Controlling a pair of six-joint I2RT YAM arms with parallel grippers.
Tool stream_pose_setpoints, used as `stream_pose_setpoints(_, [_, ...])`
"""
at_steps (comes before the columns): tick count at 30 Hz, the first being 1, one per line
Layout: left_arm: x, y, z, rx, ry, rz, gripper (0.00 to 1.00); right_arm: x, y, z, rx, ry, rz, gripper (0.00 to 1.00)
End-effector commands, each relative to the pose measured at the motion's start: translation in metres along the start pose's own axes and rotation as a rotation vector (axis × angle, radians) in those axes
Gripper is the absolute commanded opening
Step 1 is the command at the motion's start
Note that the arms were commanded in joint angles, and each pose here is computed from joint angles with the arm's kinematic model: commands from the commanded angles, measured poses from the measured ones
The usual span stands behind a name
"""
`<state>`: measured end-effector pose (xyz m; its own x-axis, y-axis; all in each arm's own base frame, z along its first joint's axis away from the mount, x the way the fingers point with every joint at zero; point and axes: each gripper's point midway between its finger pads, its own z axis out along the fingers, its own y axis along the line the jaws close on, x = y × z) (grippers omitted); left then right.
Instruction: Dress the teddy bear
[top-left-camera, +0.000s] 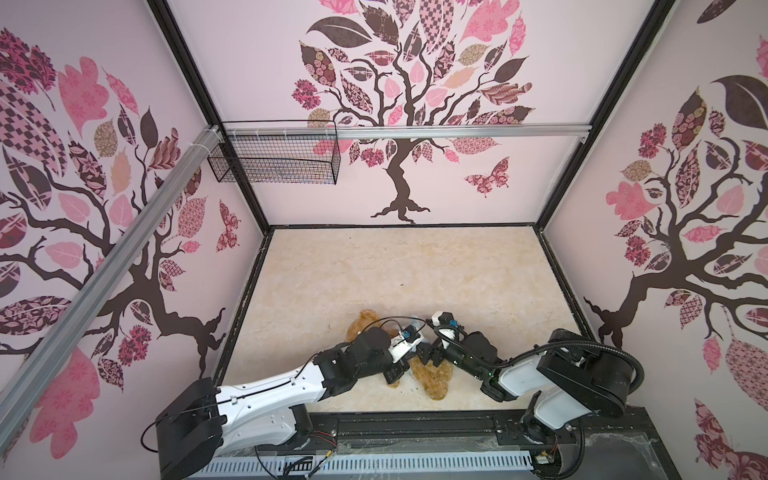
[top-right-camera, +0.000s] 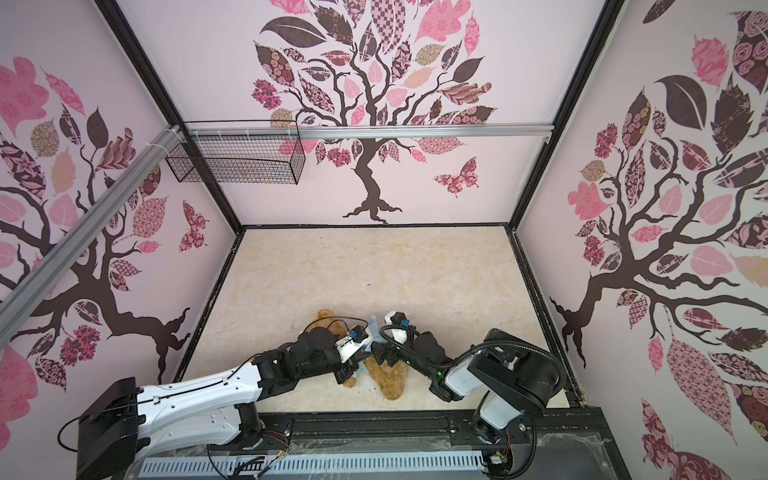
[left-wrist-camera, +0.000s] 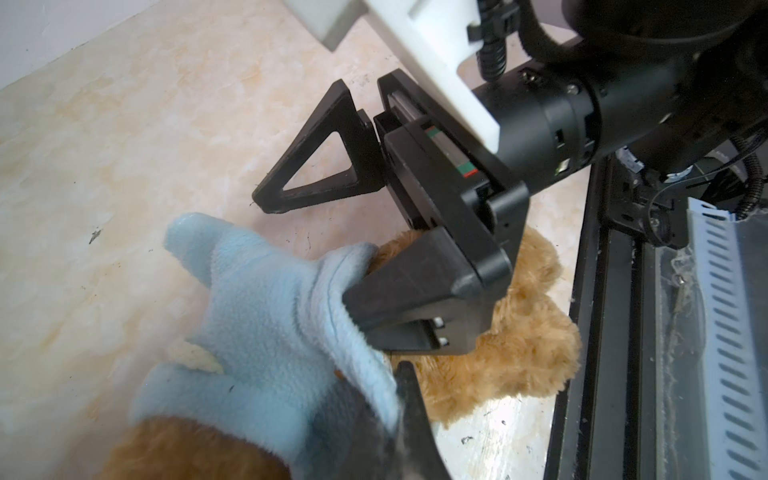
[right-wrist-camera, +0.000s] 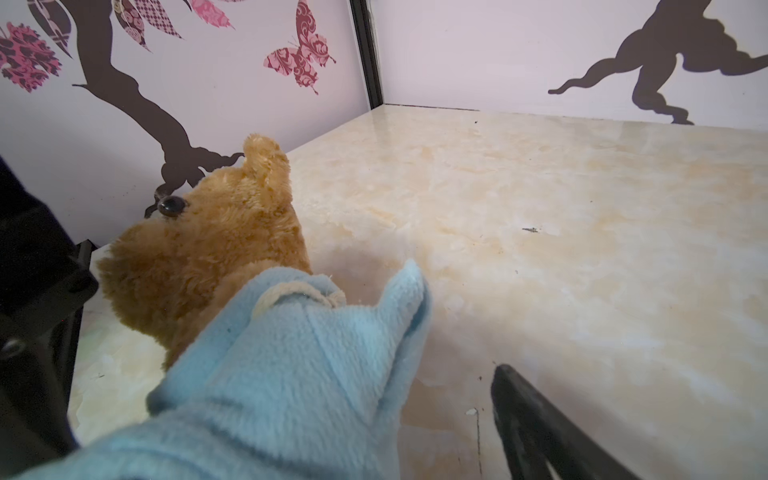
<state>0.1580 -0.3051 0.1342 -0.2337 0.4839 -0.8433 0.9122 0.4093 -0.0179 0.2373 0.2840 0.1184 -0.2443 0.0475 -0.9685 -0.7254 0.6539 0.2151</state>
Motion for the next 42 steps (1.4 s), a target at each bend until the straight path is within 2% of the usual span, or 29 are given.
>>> stream_pose_setpoints(1, [-0.017,-0.036,-0.006,0.190,-0.071,0.057,0.00,-0.036,-0.014,0.005,0.083,-0.149,0.075,0.88])
stream_pose_setpoints(4, [-0.010,-0.042,-0.006,0.228,-0.062,0.055,0.00,-0.043,-0.031,0.001,0.141,-0.187,0.181,0.83])
stream_pose_setpoints(7, [0.002,-0.045,-0.007,0.237,-0.057,0.033,0.00,-0.052,-0.047,0.003,0.127,-0.208,0.309,0.80])
stream_pose_setpoints(11, [0.014,-0.046,-0.009,0.233,-0.074,-0.007,0.00,-0.066,-0.051,0.002,0.093,-0.248,0.380,0.79])
stream_pose_setpoints(16, [0.019,-0.049,-0.015,0.233,-0.082,0.006,0.00,-0.077,-0.065,-0.002,0.091,-0.285,0.519,0.78])
stream_pose_setpoints(24, [0.025,-0.058,-0.009,0.277,-0.022,0.036,0.00,-0.098,-0.075,-0.001,0.062,-0.329,0.689,0.75])
stream_pose_setpoints(29, [0.027,-0.067,-0.005,0.317,0.006,0.060,0.00,-0.107,-0.101,-0.011,0.085,-0.378,0.814,0.75])
stream_pose_setpoints(34, [0.026,-0.063,0.001,0.299,0.019,0.058,0.00,-0.115,-0.088,0.000,-0.003,-0.321,0.757,0.72])
stream_pose_setpoints(37, [0.024,-0.059,0.007,0.276,0.027,0.062,0.00,-0.106,-0.075,0.000,-0.072,-0.284,0.710,0.64])
stream_pose_setpoints(42, [0.013,-0.041,0.019,0.195,0.019,0.042,0.00,-0.097,-0.032,0.004,-0.302,-0.184,0.488,0.51])
